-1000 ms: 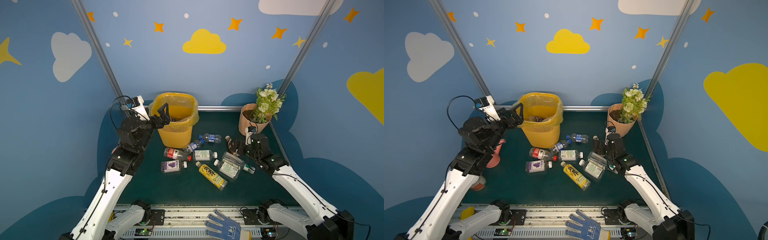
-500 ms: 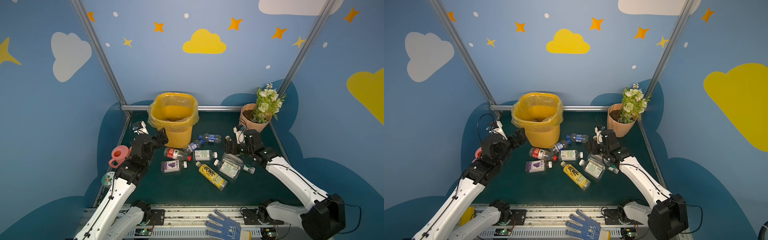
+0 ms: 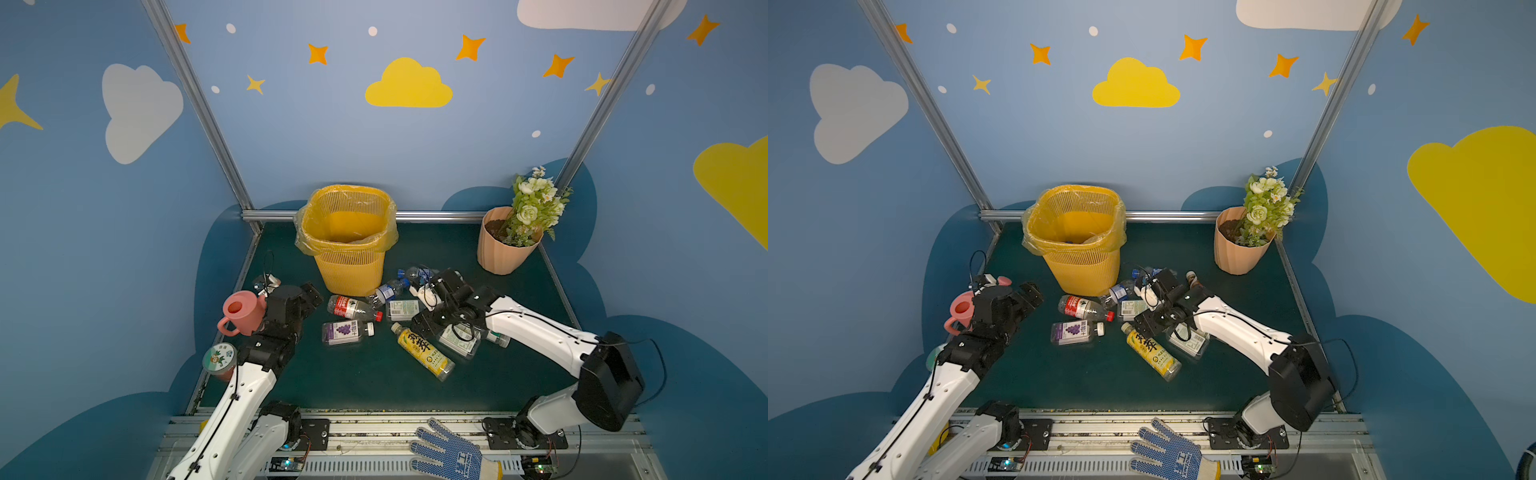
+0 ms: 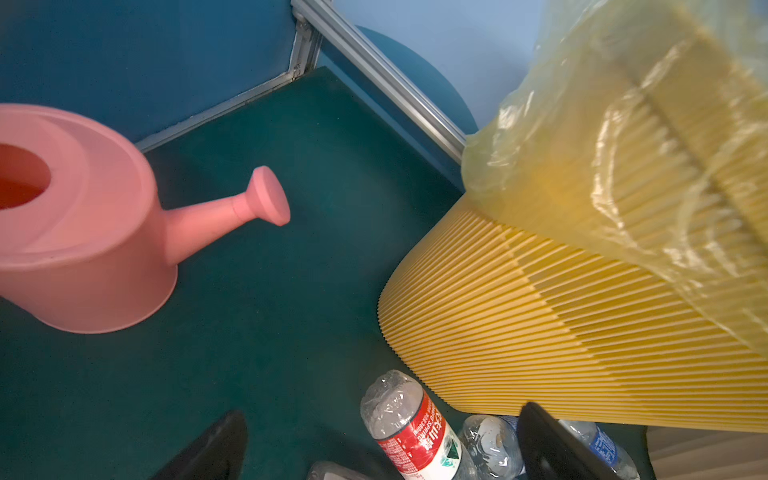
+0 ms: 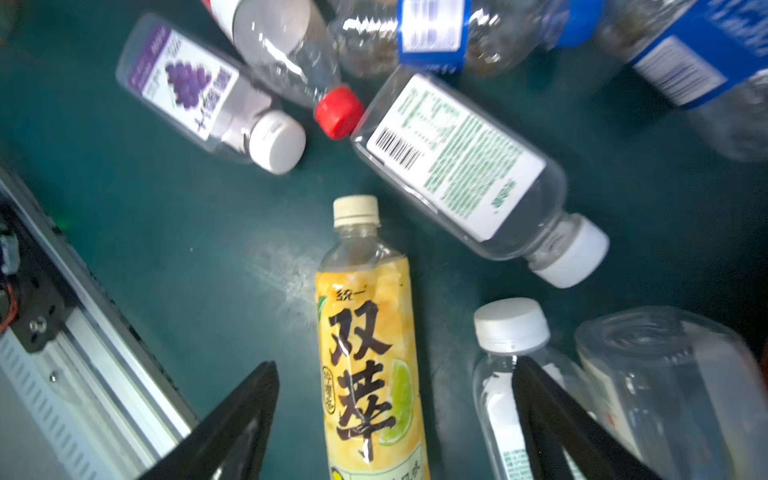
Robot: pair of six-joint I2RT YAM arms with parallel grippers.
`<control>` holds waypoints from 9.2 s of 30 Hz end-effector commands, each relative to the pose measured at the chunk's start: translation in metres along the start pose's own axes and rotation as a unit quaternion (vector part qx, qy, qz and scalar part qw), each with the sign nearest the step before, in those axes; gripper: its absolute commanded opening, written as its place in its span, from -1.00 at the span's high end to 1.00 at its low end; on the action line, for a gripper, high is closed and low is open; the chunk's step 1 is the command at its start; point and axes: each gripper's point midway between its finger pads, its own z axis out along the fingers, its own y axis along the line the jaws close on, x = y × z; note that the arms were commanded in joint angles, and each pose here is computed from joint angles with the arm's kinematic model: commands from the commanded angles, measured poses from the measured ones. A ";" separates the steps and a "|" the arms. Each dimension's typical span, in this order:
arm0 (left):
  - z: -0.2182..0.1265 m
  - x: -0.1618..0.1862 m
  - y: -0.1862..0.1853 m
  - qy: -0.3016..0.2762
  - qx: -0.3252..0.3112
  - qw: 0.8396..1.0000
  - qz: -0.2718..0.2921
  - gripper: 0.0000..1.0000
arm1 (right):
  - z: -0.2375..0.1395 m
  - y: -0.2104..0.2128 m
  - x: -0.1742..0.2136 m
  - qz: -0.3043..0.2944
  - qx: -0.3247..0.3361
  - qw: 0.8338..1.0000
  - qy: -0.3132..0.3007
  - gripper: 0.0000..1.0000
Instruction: Throw the plastic bottles in the bin
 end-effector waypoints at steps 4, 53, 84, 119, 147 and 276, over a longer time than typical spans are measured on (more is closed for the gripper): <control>0.004 0.008 0.010 0.012 -0.004 0.999 -0.033 -1.00 | 0.017 0.013 0.034 -0.044 0.011 0.993 0.113 -0.62; 0.006 0.020 0.033 0.019 -0.027 0.998 -0.044 -1.00 | -0.009 0.046 -0.022 -0.078 -0.020 0.997 0.005 -0.05; 0.001 0.049 0.007 0.071 0.007 0.997 0.033 -1.00 | -0.302 0.043 -0.330 -0.052 -0.153 0.793 -0.588 -0.06; -0.015 0.050 -0.045 0.032 0.054 0.990 0.123 -1.00 | -0.173 -0.121 -0.081 0.142 0.127 0.928 -0.321 -0.89; -0.001 0.075 -0.064 0.060 0.074 0.987 0.131 -1.00 | -0.032 -0.133 0.082 0.193 0.115 0.974 0.007 -0.54; -0.001 0.094 -0.038 0.082 0.052 0.987 0.130 -1.00 | -0.221 0.033 -0.382 0.001 -0.281 0.842 -0.460 -0.77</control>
